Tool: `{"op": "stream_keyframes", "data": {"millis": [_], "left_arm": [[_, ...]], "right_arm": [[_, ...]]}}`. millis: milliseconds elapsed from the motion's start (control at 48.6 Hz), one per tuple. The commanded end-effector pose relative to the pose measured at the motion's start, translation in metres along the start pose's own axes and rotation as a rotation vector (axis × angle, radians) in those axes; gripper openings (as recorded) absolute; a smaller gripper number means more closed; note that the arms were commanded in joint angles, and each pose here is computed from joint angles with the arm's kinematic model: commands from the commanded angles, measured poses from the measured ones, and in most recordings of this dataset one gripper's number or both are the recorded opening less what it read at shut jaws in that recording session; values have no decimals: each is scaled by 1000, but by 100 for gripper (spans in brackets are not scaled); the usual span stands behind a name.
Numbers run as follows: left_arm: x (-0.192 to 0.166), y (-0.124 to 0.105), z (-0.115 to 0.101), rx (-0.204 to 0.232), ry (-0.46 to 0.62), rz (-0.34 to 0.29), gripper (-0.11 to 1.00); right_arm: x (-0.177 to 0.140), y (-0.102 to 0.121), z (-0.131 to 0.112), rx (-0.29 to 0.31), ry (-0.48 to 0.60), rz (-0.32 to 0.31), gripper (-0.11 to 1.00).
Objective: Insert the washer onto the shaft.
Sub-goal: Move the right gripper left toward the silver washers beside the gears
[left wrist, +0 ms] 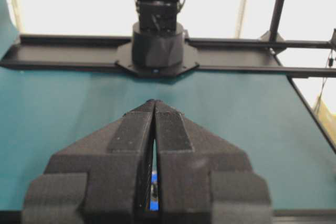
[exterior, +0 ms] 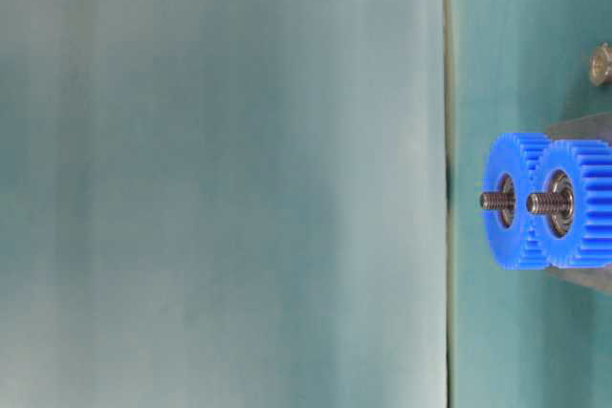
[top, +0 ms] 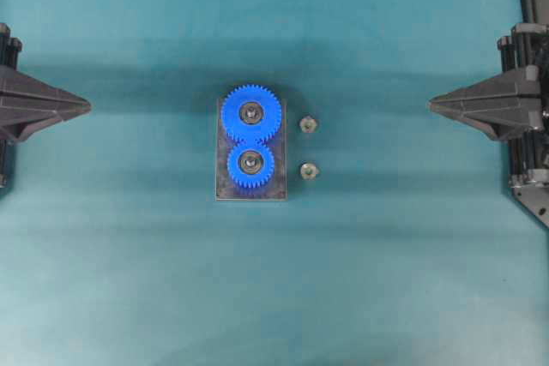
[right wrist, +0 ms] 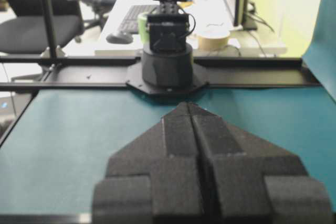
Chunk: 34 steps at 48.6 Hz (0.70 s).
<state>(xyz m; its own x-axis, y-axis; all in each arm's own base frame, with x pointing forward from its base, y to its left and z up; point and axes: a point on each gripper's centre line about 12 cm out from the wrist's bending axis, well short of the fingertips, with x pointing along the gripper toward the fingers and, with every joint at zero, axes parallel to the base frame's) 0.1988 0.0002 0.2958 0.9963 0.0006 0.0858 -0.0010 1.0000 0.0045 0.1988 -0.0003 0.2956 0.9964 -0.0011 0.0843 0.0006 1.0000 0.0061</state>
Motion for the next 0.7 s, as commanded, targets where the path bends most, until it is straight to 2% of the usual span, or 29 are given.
{"op": "stream_keyframes", "data": {"millis": [0,82,185,288,493,678], "left_arm": [[3,-3,-5,-17,31,-17,0],[7,-3,-7,-33,71,-15,0],[14,-3,-2,-34,124,-14,0],[20,-2,-8,-34,219,-5,0],[40,-2,-21,-40,397,1,0],[54,-2,-49,-40,569,5,0]], "right_arm": [[2,-1,0,15,1,-5,1],[2,-2,-3,82,36,-18,1],[3,-4,-6,166,113,-34,1],[6,-3,-8,177,208,-38,1],[25,-14,-20,189,447,-94,1],[55,-29,-45,192,650,-155,1]]}}
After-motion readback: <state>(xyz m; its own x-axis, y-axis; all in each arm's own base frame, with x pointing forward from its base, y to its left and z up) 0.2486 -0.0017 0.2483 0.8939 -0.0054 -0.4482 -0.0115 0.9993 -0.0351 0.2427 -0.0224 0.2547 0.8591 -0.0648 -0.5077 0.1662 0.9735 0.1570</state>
